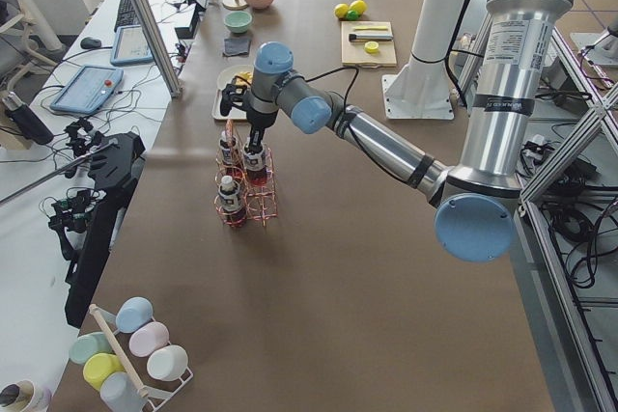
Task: Place tea on tray
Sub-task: 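Lift the tea bottle out of the rack with the left gripper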
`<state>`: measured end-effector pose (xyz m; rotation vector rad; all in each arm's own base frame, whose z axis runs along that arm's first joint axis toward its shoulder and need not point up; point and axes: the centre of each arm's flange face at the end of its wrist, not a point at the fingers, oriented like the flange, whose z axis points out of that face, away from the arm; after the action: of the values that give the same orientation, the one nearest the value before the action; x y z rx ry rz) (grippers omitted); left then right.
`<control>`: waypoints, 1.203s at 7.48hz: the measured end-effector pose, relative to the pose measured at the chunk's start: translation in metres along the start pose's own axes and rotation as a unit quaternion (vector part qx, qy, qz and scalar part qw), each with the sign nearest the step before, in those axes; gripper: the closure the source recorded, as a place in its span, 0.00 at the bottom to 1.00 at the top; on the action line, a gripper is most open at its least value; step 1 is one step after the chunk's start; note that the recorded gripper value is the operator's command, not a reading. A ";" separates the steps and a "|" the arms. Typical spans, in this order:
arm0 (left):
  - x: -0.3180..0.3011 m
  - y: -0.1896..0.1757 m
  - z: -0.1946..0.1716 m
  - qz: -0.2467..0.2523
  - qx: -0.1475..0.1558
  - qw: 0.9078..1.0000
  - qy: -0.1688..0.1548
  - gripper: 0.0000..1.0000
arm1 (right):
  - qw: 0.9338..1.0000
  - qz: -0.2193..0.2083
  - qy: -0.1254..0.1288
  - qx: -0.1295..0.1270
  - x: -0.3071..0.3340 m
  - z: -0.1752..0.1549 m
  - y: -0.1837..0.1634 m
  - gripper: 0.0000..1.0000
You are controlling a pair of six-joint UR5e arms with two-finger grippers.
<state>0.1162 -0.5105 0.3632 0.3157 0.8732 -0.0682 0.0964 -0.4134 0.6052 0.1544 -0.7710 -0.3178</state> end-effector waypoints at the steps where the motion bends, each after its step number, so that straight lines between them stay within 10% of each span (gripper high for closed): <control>1: 0.000 0.001 -0.031 0.003 0.003 1.000 -0.006 1.00 | 1.000 0.000 -0.001 0.001 0.000 0.000 -0.001 0.00; 5: 0.079 0.017 -0.113 -0.001 -0.030 0.999 -0.032 1.00 | 1.000 -0.004 -0.002 0.004 0.000 0.001 -0.002 0.00; 9: 0.257 0.026 -0.083 -0.039 -0.065 0.996 -0.036 1.00 | 1.000 -0.003 -0.003 0.000 0.001 0.006 -0.001 0.00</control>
<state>0.2250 -0.4429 0.1244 0.1567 0.8150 -0.0944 0.0930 -0.4152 0.6096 0.1564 -0.7774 -0.3243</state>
